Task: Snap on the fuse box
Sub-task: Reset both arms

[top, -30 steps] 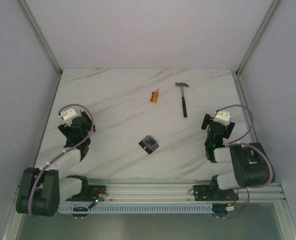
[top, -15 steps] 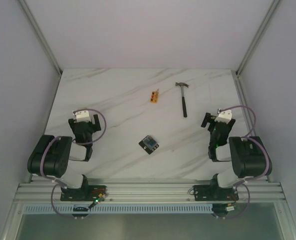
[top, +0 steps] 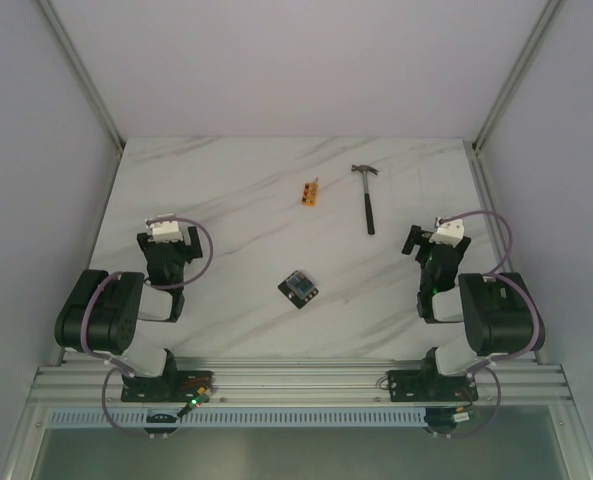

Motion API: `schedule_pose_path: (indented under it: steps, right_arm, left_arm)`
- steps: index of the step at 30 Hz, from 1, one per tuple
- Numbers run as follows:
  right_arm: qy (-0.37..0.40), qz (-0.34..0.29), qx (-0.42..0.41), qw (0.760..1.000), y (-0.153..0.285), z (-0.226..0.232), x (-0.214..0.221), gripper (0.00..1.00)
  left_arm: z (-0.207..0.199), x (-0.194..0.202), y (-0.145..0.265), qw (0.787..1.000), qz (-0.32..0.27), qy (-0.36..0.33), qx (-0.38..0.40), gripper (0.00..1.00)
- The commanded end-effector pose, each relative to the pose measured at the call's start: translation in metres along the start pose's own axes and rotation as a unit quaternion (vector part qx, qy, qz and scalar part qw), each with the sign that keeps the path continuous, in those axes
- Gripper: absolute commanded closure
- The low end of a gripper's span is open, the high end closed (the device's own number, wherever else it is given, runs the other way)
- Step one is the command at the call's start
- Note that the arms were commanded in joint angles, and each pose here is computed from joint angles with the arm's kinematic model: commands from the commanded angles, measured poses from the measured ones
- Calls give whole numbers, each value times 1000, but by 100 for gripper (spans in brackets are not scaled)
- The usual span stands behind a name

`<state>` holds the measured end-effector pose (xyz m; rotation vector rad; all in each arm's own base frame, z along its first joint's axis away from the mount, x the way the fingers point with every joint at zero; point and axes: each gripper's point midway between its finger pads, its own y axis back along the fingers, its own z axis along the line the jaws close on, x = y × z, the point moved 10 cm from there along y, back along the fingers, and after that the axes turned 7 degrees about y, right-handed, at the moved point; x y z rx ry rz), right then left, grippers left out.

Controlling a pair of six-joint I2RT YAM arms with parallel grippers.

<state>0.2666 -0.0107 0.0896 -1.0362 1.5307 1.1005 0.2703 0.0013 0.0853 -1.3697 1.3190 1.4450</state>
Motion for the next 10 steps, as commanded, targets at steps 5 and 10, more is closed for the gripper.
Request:
schedule_pose_path:
  steps: [5, 10]
  right_arm:
    - [-11, -36, 5, 999, -7, -1, -15, 0]
    - [-11, -36, 5, 999, -7, -1, -15, 0]
  left_arm:
    - [-2, -11, -5, 1000, -28, 1, 12, 0]
    - [-2, -11, -4, 999, -31, 1, 12, 0]
